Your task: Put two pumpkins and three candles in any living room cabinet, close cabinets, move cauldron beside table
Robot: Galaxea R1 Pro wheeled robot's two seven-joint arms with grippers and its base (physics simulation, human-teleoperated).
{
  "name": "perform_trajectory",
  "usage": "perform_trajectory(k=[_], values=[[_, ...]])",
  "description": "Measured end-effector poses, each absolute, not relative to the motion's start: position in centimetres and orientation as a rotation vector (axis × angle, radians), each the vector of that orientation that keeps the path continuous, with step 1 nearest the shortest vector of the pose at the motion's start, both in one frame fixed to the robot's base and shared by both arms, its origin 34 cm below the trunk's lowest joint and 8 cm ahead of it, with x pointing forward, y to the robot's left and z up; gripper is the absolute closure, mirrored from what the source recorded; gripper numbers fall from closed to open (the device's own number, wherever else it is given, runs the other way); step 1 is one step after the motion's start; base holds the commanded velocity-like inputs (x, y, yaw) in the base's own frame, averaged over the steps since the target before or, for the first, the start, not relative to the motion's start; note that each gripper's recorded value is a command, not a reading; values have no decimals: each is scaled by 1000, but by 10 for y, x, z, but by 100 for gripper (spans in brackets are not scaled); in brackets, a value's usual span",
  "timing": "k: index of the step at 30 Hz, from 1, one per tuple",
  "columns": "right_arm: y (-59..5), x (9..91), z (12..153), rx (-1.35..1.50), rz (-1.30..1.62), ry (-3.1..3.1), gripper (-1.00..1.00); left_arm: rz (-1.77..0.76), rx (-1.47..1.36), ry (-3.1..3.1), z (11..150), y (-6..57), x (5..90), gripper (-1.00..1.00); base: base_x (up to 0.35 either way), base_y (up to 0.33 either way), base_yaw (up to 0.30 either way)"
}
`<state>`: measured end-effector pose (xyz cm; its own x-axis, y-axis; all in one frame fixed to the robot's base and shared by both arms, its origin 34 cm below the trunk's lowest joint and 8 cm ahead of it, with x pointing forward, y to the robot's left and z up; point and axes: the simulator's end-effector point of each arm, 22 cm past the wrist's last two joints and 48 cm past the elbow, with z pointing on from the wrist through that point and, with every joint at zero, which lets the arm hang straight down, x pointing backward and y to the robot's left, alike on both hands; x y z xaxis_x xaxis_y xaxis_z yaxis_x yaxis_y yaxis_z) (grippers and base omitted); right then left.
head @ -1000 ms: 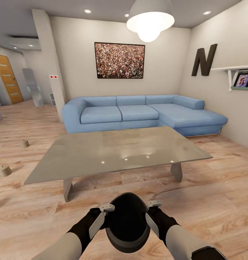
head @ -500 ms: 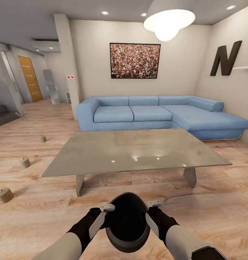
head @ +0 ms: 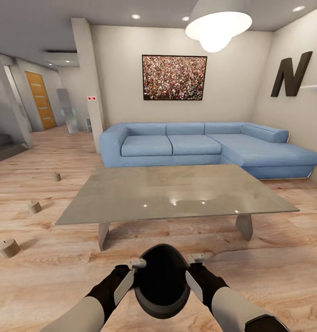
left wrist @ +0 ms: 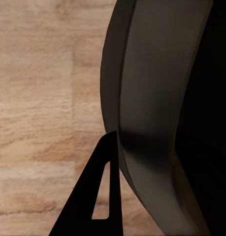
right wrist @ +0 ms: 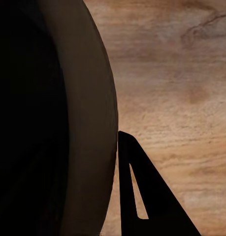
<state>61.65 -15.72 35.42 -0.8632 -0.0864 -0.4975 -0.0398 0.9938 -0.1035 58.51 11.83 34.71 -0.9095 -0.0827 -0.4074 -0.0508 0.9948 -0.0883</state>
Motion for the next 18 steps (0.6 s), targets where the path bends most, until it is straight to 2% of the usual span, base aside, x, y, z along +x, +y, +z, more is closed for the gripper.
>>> perform_trajectory(k=[18], values=[[-146, 628, 354, -94, -97, 2533, 100, -77, -100, 2637, 344, 127, 599, 100, 0, 0, 0]])
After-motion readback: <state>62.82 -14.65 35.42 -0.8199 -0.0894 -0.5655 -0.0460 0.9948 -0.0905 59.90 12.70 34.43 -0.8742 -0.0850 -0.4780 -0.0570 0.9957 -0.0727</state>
